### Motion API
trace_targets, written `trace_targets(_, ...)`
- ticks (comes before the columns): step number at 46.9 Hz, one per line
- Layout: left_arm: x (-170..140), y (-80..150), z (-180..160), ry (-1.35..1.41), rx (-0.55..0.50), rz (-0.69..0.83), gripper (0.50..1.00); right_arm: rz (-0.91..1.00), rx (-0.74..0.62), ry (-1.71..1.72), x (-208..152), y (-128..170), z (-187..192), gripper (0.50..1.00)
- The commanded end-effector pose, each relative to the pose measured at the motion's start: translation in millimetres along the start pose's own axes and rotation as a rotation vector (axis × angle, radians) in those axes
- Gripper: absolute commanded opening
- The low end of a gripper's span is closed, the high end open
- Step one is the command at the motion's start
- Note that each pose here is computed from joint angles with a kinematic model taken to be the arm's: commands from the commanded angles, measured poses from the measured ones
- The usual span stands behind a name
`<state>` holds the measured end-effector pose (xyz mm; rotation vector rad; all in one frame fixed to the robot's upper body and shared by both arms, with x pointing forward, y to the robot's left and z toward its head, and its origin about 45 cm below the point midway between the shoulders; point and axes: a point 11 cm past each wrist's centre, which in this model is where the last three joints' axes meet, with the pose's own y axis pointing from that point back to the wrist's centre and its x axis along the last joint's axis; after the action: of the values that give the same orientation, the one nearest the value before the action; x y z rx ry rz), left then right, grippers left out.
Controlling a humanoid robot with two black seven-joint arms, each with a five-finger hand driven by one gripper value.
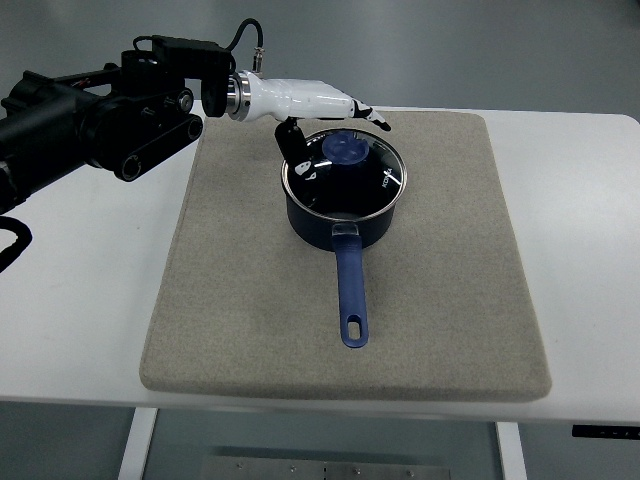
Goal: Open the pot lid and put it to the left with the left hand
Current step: 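Lower the left hand and close its fingers around the blue knob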
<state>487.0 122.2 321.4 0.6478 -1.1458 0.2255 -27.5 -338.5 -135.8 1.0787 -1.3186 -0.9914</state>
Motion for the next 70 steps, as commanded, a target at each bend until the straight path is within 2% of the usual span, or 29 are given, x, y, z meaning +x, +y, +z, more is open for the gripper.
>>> trace_targets(1, 4.1, -0.7, 2.0, -0.004, -0.004, 0.006, 0.943, 0.000, 0.000, -0.001, 0.0, 0.0, 0.0, 0.917)
trace_targets(9, 5.7, -2.1, 3.8, -0.009, -0.007, 0.005, 0.943, 0.000, 0.000, 0.001, 0.0, 0.0, 0.1, 0.917)
trace_targets(20, 9.3, -2.1, 5.3, -0.019, -0.008, 0.004, 0.825, 0.000, 0.000, 0.001, 0.0, 0.0, 0.1, 0.917)
trace_targets(47, 3.7, -2.0, 3.1, -0.038, 0.004, -0.029, 0.816, 0.000, 0.000, -0.001, 0.0, 0.0, 0.0, 0.917)
trace_targets(63, 2.0, -1.3, 1.8, -0.052, 0.011, -0.047, 0.666, 0.000, 0.000, 0.001, 0.0, 0.0, 0.1, 0.917)
trace_targets(65, 2.5, -1.2, 1.9, -0.054, 0.012, -0.047, 0.662, 0.000, 0.000, 0.001, 0.0, 0.0, 0.1, 0.917)
trace_targets(70, 7.8, -0.1, 2.2, -0.061, 0.014, -0.043, 0.589, 0.000, 0.000, -0.001, 0.0, 0.0, 0.0, 0.917)
